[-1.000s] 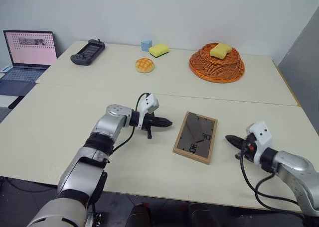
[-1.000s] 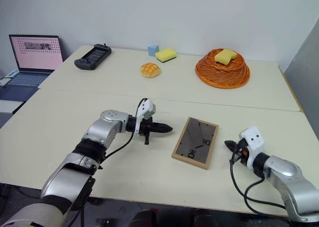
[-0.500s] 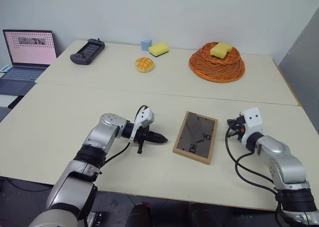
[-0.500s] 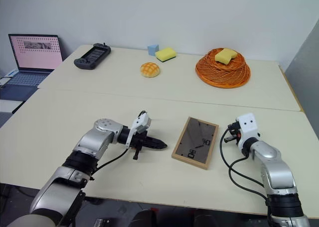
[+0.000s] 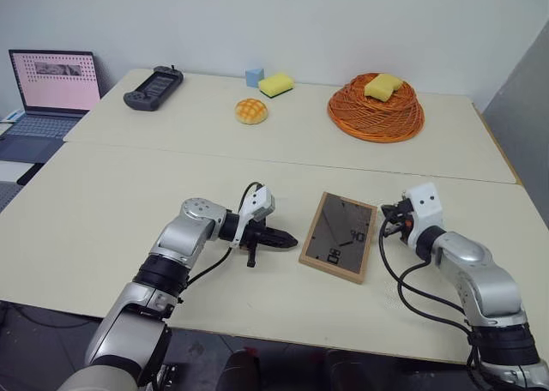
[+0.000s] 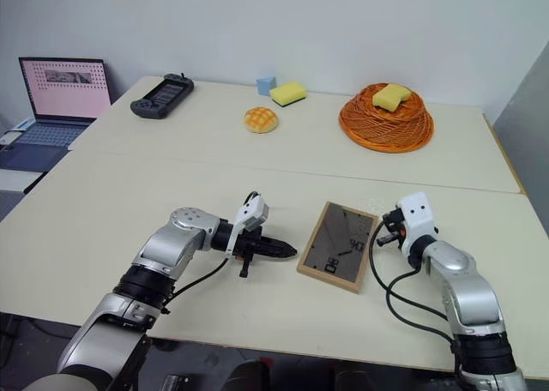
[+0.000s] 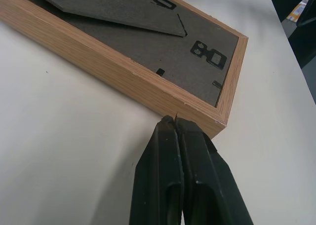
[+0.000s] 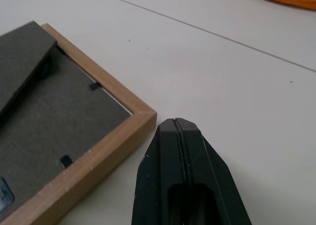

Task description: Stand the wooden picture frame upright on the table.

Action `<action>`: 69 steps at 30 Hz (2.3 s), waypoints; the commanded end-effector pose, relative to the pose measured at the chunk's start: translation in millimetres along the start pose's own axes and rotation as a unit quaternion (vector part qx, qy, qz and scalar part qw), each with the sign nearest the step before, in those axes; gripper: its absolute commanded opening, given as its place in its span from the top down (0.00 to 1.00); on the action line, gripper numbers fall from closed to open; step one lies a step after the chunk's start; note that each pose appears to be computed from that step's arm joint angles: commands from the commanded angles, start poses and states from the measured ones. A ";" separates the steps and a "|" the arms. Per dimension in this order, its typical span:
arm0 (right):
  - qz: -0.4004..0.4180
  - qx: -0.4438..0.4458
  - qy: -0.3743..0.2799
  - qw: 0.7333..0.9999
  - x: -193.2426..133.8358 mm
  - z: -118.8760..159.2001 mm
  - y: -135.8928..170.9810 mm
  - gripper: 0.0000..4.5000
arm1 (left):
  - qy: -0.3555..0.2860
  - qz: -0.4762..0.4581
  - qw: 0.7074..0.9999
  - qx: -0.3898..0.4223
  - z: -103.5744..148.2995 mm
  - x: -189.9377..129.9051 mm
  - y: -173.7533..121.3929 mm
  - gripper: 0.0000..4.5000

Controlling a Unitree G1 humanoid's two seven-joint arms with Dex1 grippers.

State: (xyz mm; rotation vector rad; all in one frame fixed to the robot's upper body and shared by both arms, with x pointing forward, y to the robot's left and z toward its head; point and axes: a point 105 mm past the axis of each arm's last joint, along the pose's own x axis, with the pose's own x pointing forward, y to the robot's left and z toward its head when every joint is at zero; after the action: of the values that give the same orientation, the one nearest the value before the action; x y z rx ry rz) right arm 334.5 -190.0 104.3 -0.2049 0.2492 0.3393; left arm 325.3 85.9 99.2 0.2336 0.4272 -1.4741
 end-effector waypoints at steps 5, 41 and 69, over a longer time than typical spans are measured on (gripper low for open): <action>0.025 0.025 -0.018 0.999 -5.8 7.2 13.2 1.00 | -0.021 0.004 1.000 0.018 16.3 -2.9 2.1 1.00; 0.173 -0.073 -0.005 0.982 -41.9 1.7 31.7 1.00 | -0.076 0.084 0.989 -0.091 33.0 -58.2 8.0 1.00; 0.145 -0.072 -0.017 0.987 -35.2 5.2 34.2 1.00 | -0.033 0.044 0.863 -0.502 3.9 -28.7 -32.6 0.55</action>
State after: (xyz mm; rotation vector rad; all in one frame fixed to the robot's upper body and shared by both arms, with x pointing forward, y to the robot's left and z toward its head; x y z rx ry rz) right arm 289.3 -170.7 102.4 -0.2892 0.2695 0.6499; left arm 296.0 106.8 116.5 -0.6229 1.0416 -0.9952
